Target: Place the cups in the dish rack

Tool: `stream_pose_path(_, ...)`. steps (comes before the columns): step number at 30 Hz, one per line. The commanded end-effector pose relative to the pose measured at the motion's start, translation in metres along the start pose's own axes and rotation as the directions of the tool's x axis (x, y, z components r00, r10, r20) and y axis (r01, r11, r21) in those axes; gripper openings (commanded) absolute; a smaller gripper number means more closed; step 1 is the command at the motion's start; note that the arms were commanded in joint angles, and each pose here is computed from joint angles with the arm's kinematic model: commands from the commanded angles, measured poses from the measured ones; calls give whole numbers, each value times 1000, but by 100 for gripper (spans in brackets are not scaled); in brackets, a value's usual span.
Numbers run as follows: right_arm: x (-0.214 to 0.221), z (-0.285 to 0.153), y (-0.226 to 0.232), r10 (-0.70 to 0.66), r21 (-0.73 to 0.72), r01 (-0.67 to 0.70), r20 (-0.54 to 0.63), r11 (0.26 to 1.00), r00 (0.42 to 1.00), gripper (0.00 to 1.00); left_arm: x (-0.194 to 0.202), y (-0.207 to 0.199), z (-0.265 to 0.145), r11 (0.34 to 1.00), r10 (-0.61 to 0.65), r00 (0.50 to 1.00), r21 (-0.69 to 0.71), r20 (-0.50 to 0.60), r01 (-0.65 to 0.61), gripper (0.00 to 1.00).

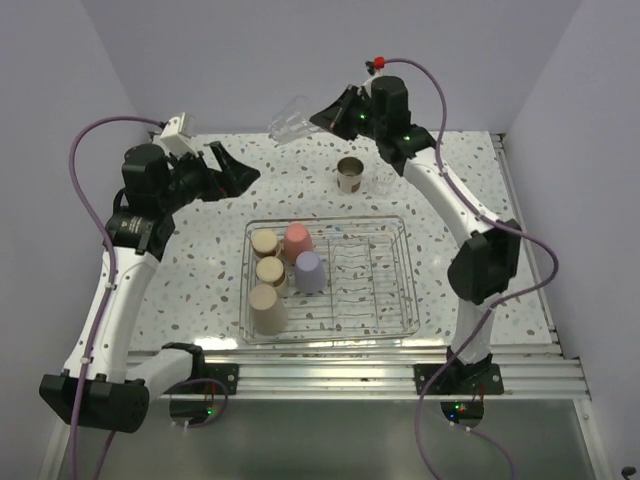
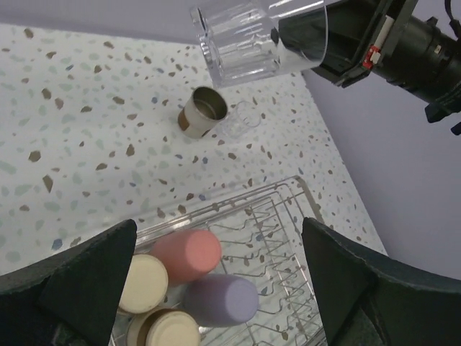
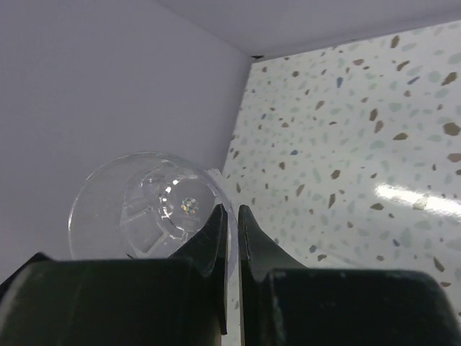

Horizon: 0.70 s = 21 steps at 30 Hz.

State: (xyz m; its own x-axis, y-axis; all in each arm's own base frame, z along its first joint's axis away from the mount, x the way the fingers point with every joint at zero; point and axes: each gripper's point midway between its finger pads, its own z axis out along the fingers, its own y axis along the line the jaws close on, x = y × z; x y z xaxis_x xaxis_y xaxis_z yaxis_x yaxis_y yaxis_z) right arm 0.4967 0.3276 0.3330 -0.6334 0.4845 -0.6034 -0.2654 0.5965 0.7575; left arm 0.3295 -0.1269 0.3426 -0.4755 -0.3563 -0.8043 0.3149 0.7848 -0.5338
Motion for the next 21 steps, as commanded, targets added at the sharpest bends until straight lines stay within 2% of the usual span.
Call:
stream_pose_path(1, 6, -47, 61, 144, -235, -154, -58, 960, 988, 0, -14, -43, -14, 974, 53, 995, 214, 84, -70, 100)
stream_pose_path(2, 9, -54, 63, 166, -248, -180, -74, 952, 983, 0, -17, -54, -17, 959, 55, 993, 270, 104, -81, 100)
stream_pose_path(3, 5, -75, 84, 199, -310, -213, -78, 927, 977, 0, -13, -55, -17, 954, 49, 994, 290, 99, -76, 100)
stream_pose_path(5, 24, -82, 72, 262, -298, -287, -121, 911, 958, 0, -18, -67, -25, 935, 48, 989, 341, 142, -95, 100)
stream_pose_path(7, 29, -102, 77, 304, -318, -330, -130, 889, 944, 0, -8, -71, -29, 917, 39, 991, 388, 129, -87, 100)
stream_pose_path(8, 30, -108, 78, 308, -319, -334, -130, 887, 942, 0, -15, -79, -32, 900, 44, 985, 422, 168, -112, 100)
stream_pose_path(14, 40, -142, 85, 302, -305, -331, -138, 893, 943, 0, -1, -100, -41, 812, -24, 989, 580, 145, -65, 100)
stream_pose_path(17, 43, -156, 87, 311, -307, -337, -133, 890, 941, 0, 7, -99, -39, 795, -47, 991, 605, 122, -37, 100)
stream_pose_path(21, 47, -166, 89, 336, -307, -364, -140, 880, 931, 0, 14, -91, -33, 809, -67, 991, 587, 112, -11, 100)
